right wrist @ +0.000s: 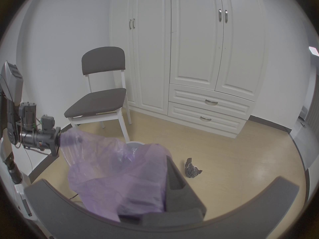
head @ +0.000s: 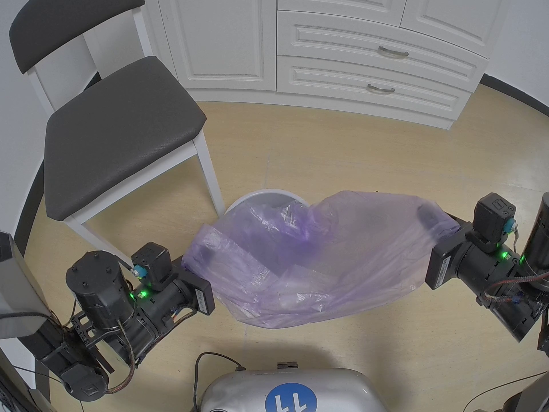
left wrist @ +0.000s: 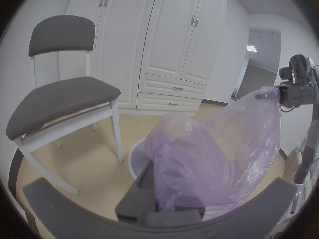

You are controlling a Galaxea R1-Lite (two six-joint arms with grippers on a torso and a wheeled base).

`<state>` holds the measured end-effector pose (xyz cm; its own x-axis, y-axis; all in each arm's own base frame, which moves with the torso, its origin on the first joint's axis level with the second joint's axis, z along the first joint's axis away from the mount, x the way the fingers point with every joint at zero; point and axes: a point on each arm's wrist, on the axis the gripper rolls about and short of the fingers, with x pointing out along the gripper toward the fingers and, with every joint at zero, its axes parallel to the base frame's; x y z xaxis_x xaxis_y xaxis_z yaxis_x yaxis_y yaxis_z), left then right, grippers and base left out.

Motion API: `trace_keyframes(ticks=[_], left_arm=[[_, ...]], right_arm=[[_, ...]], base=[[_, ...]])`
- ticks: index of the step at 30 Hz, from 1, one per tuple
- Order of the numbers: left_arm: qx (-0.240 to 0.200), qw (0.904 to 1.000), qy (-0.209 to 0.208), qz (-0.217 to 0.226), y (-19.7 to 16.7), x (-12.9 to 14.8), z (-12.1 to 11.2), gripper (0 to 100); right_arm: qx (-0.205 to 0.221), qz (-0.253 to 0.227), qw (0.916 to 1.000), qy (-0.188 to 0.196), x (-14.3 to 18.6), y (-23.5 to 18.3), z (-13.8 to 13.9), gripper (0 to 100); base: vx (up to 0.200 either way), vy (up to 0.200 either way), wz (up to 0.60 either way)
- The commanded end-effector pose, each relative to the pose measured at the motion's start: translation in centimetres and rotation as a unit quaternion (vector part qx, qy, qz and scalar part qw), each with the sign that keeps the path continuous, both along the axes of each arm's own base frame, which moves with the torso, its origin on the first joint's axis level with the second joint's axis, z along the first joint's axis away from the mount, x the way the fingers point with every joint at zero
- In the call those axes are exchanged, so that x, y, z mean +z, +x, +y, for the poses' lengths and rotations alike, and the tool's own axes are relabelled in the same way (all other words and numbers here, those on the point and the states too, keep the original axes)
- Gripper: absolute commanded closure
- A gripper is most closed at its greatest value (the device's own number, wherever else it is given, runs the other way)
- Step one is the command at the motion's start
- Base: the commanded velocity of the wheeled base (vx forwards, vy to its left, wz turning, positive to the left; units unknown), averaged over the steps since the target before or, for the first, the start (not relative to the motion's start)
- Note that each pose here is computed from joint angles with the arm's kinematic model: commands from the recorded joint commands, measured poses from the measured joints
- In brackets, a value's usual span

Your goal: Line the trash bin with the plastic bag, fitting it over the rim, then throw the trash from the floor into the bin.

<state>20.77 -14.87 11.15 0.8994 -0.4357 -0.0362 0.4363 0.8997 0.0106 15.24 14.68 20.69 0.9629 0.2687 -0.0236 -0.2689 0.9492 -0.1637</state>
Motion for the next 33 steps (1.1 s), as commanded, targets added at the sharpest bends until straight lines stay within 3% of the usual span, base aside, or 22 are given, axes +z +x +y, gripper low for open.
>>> trace_keyframes(ticks=[1, 7, 17, 33], left_arm=[[0.002, 0.9998, -0.009, -0.018, -0.4, 1.1, 0.5, 100], [0.006, 0.9992, -0.019, -0.033, -0.8, 2.0, 0.8, 100], [0.013, 0.9997, -0.010, -0.018, -1.1, 1.3, 1.5, 100], [0.016, 0.9990, -0.021, -0.035, -2.3, 2.4, 2.5, 100]], right_arm=[[0.000, 0.006, 1.0000, -0.007, -0.5, 0.0, 0.0, 100], [0.000, 0.016, 0.9997, -0.016, -1.3, 0.4, 0.6, 100], [-0.005, 0.009, 0.9998, -0.017, -2.0, 0.7, 0.7, 100], [0.008, 0.043, 0.9968, -0.067, -4.6, 0.6, 1.1, 100]], base=[[0.000, 0.000, 0.00], [0.000, 0.000, 0.00], [0.000, 0.000, 0.00], [0.000, 0.000, 0.00]])
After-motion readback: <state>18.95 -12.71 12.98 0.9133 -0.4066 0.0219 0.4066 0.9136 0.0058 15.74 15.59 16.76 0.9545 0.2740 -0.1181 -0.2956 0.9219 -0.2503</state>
